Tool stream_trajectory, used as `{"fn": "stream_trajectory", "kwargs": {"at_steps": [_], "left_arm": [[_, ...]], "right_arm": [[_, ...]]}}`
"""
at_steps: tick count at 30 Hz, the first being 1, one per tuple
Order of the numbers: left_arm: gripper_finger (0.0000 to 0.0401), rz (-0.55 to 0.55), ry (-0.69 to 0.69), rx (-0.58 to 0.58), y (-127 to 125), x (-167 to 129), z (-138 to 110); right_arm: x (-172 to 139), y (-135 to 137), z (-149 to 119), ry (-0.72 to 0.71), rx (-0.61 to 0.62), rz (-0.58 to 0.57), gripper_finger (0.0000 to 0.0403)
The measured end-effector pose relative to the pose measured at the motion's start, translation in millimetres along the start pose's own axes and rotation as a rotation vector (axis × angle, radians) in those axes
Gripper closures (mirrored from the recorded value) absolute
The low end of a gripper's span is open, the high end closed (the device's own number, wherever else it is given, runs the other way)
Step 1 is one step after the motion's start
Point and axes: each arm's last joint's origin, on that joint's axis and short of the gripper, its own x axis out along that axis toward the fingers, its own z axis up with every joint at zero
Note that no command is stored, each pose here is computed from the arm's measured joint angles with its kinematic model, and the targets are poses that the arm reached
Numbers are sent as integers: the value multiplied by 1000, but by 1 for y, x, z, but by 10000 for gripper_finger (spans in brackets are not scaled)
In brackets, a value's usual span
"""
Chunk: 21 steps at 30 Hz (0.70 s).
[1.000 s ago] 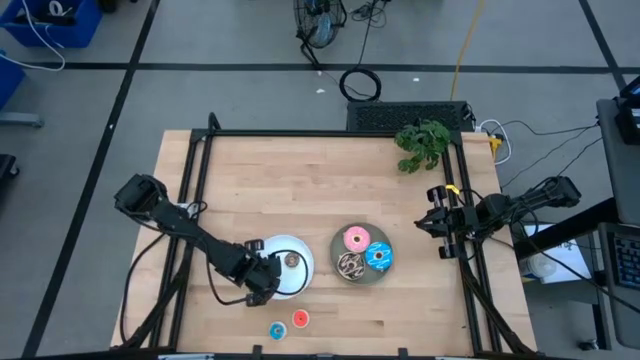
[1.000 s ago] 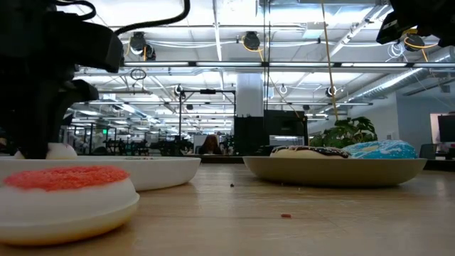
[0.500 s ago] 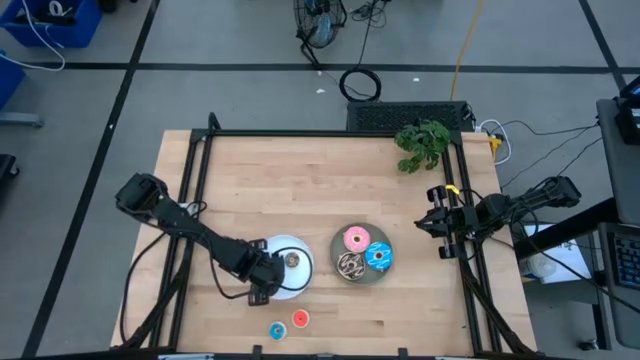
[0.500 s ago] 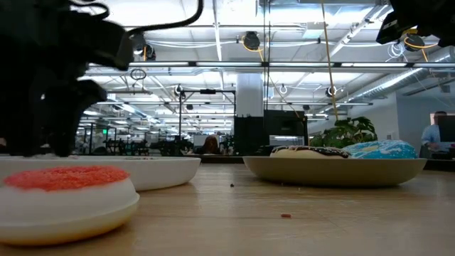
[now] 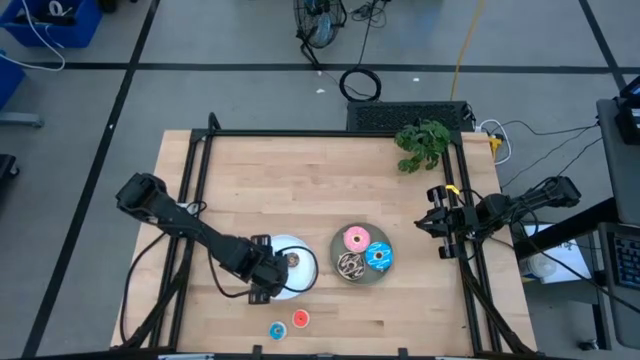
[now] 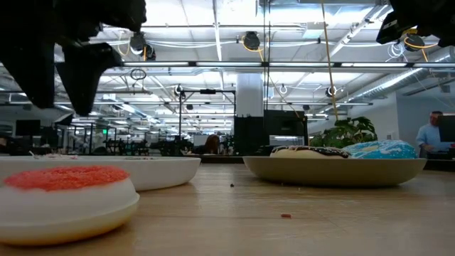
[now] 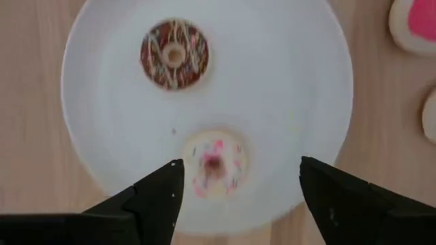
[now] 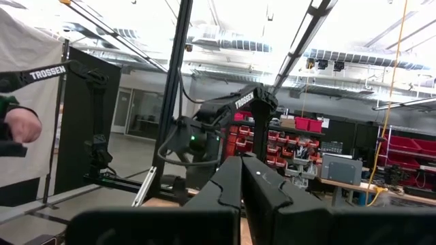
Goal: Pick & Place donuts
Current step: Put the small orange donut on the white plate
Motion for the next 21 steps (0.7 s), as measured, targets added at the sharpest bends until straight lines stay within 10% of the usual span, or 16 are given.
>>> {"fn": "stream_trajectory", "kwargs": {"at_steps": [21], "left_arm": [[391,-59,-129,72,-34,-54,-4]], "right_arm": [[0,0,-1,7,-16,1,403]]}}
